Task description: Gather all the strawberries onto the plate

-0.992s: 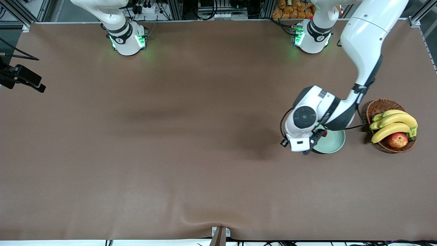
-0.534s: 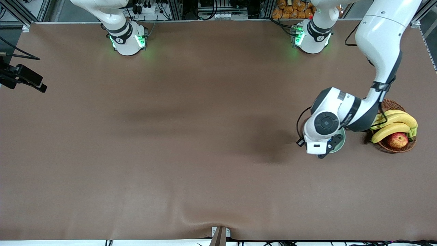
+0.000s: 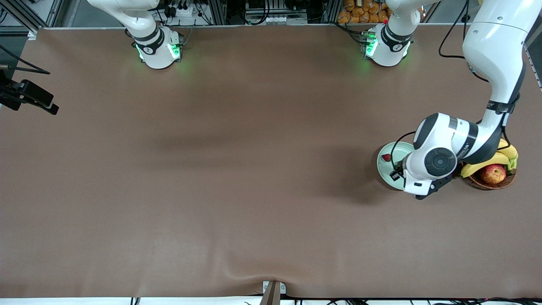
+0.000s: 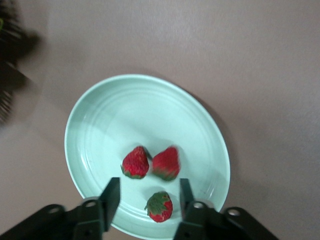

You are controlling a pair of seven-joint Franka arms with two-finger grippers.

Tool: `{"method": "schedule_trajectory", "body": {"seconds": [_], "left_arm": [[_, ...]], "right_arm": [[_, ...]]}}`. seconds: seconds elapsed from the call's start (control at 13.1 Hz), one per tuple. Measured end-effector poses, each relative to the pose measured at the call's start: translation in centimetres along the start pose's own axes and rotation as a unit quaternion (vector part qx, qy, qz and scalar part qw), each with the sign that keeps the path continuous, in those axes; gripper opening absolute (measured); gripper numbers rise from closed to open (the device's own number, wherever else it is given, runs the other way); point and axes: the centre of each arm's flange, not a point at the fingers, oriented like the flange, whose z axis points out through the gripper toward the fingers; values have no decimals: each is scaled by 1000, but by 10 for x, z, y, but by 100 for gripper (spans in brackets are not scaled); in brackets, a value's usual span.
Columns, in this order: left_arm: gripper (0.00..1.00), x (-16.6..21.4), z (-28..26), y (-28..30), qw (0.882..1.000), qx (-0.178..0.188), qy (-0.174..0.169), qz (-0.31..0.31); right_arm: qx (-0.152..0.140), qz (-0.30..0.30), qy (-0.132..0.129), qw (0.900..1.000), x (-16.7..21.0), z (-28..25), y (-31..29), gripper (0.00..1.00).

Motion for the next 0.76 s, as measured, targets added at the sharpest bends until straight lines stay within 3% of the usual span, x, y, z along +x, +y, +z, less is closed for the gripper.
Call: {"method": "schedule_trajectory", "body": {"seconds": [0.31, 0.46, 0.76], "left_arm": [[100, 8, -42, -11, 1000, 27, -5, 4], [100, -2, -83, -8, 999, 24, 1, 23], [100, -37, -177, 9, 999, -33, 1, 35]], "right_arm": [[0, -1, -1, 1000, 0, 0, -1, 100], [0, -2, -1, 1000, 0, 0, -2, 100], [0, -1, -1, 1000, 0, 0, -1, 100]]}}
